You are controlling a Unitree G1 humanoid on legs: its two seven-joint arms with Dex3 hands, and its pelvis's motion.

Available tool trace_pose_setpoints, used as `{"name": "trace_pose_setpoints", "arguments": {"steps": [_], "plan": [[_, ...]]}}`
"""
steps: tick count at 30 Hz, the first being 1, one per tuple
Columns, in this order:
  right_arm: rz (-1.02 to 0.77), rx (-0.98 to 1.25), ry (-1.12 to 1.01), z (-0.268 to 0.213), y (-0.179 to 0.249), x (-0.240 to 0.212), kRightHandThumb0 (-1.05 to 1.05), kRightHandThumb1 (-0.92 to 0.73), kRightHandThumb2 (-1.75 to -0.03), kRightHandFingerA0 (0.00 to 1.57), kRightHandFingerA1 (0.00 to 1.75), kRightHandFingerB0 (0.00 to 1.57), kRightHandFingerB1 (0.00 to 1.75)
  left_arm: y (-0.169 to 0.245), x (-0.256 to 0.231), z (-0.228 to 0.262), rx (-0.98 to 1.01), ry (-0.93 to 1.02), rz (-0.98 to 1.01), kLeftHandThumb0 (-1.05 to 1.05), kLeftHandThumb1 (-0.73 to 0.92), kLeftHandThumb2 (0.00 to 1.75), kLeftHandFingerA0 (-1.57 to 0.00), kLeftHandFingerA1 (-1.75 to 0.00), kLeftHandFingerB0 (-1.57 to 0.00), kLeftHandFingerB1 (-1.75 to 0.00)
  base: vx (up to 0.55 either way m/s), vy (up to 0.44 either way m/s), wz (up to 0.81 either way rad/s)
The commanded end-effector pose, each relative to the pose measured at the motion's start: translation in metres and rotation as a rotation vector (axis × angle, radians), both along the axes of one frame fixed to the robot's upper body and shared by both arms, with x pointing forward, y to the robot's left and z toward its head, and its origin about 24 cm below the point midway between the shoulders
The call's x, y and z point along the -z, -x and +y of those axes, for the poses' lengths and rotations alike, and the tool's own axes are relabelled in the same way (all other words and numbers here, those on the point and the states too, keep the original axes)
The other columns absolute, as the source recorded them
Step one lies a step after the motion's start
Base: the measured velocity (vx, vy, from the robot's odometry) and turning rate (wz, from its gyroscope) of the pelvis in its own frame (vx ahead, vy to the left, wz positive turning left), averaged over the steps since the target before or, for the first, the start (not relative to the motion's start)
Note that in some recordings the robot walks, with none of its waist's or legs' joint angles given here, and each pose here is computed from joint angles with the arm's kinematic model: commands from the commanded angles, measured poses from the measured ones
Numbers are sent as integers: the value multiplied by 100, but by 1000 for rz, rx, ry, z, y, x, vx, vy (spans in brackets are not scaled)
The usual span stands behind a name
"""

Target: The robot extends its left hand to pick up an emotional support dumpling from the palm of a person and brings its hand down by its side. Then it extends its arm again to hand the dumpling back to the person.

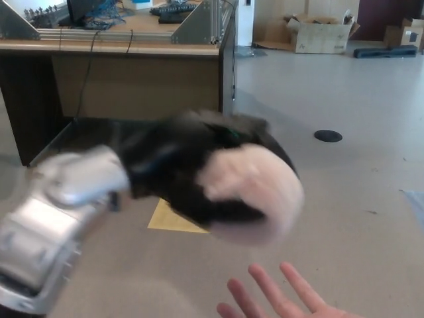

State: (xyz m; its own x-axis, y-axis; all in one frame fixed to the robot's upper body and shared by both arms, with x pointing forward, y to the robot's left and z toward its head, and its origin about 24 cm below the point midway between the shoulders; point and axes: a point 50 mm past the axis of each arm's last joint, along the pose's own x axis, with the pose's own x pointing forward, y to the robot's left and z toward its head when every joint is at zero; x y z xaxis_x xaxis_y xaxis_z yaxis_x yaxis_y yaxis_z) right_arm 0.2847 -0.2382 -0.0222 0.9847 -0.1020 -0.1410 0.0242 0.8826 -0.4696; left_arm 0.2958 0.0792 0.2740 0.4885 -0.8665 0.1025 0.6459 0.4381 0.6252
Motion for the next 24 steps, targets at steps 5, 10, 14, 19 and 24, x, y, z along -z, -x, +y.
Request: {"name": "trace_pose_setpoints", "arguments": {"steps": [5, 10, 14, 19, 24], "plan": [[-19, -9, 52, -9, -1, -8, -50, -57, -92, 88, 73, 59, 62, 35, 12, -63, 73, -278, -372, -10, 69, 73, -72, -172, -67, -149, 0, 0, 0], [-30, -56, 13, -9, -1, -9, -43, -71, -61, 91, 75, 74, 50, 37, 25, -70, 111, -311, -394, -21, 73, 64, -79, -141, -80, -107, 0, 0, 0], [-48, -147, 153, -8, 0, -13, -45, -75, -63, 86, 73, 70, 51, 38, 34, -71, 116, -329, -399, -18, 70, 56, -75, -166, -74, -140, 0, 0, 0], [-148, -179, 266, -3, -1, -22, -47, -66, -60, 55, 45, 56, 41, 37, 47, -68, 112, -325, -397, -18, 66, 68, -92, -158, -83, -109, 0, 0, 0], [-39, -48, 126, -5, -14, -17, -47, -65, -58, 71, 50, 60, 43, 36, 42, -62, 79, -384, -510, -29, 38, 94, -10, -52, -9, -50, 0, 0, 0]]}}
